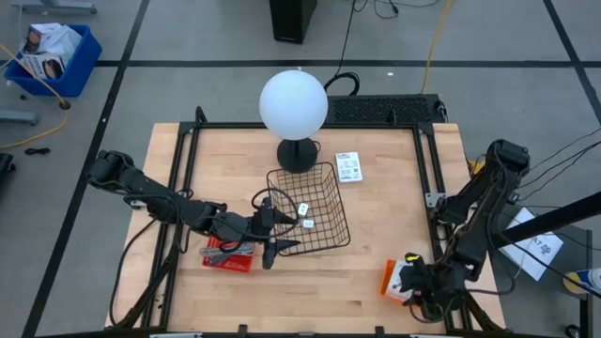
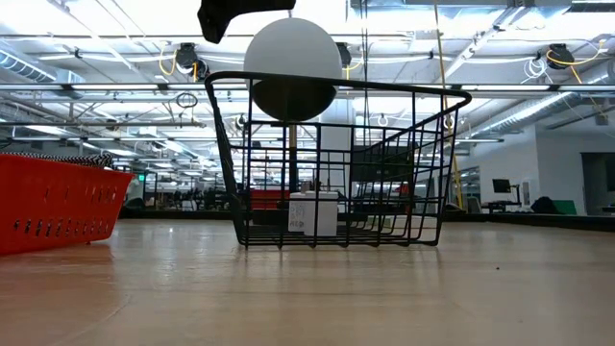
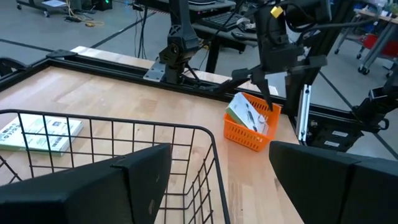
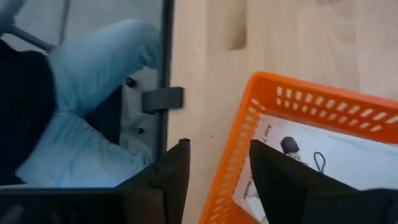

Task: Pick and place items into bin
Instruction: Put the bottom card reader box into the orange bin, then put the card reader box into the orange bin

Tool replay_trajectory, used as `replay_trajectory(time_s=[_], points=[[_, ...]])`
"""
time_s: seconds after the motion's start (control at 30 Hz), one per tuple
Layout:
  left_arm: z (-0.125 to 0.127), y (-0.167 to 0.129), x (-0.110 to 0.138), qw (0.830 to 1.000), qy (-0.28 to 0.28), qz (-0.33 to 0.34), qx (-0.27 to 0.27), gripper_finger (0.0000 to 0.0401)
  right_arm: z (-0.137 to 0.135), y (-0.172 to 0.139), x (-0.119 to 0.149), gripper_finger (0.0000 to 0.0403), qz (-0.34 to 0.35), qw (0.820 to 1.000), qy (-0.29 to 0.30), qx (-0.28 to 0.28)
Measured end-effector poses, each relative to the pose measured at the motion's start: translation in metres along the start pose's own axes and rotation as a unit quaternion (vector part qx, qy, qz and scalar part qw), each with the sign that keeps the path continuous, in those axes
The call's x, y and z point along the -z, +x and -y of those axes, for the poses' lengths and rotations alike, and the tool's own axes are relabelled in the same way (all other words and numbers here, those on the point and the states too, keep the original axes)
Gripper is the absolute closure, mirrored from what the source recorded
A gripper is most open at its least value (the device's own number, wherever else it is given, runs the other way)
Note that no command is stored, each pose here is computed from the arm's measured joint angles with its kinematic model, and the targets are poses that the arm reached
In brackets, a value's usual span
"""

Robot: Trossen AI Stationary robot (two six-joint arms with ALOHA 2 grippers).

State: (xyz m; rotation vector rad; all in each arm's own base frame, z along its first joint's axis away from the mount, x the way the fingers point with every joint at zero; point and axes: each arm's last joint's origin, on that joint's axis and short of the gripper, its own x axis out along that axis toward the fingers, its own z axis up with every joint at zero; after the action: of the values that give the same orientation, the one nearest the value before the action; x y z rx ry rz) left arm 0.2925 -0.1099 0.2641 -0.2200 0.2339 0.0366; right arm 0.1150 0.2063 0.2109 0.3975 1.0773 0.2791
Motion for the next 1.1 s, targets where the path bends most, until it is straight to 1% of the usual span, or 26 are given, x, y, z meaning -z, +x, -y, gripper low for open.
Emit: replay_trajectory(time_s=[0.17, 0.3, 0.4, 0.47, 0.6, 0.73, 0.9, 1.0, 1.1], points=[[0.000, 0.000, 0.000, 1.000, 0.000, 0.000, 0.000, 0.0128, -0.004, -0.007, -0.004, 0.0249, 0.025, 0.999, -0.015, -0.028], [0.000, 0.000, 0.000, 1.000, 0.000, 0.000, 0.000, 0.0128, -0.008, -0.016, -0.014, 0.0258, 0.092, 0.993, -0.050, -0.046], [0.000, 0.000, 0.000, 1.000, 0.000, 0.000, 0.000, 0.0127, -0.005, -0.023, -0.024, 0.0263, 0.141, 0.987, -0.063, -0.036], [0.000, 0.000, 0.000, 1.000, 0.000, 0.000, 0.000, 0.0127, -0.001, -0.026, -0.030, 0.0266, 0.167, 0.983, -0.073, -0.017], [0.000, 0.000, 0.000, 1.000, 0.000, 0.000, 0.000, 0.0127, 0.012, -0.029, -0.046, 0.0273, 0.218, 0.972, -0.081, 0.043], [0.000, 0.000, 0.000, 1.000, 0.000, -0.001, 0.000, 0.0127, 0.032, -0.030, -0.064, 0.0277, 0.227, 0.965, -0.078, 0.103], [0.000, 0.000, 0.000, 1.000, 0.000, -0.001, 0.000, 0.0127, 0.061, -0.039, -0.089, 0.0277, 0.284, 0.935, -0.048, 0.208], [0.000, 0.000, 0.001, 1.000, -0.001, -0.003, 0.000, 0.0127, 0.078, -0.048, -0.102, 0.0278, 0.303, 0.919, -0.034, 0.249], [0.000, 0.000, 0.001, 1.000, -0.013, -0.004, 0.000, 0.0127, 0.097, -0.058, -0.115, 0.0278, 0.322, 0.904, 0.001, 0.281]])
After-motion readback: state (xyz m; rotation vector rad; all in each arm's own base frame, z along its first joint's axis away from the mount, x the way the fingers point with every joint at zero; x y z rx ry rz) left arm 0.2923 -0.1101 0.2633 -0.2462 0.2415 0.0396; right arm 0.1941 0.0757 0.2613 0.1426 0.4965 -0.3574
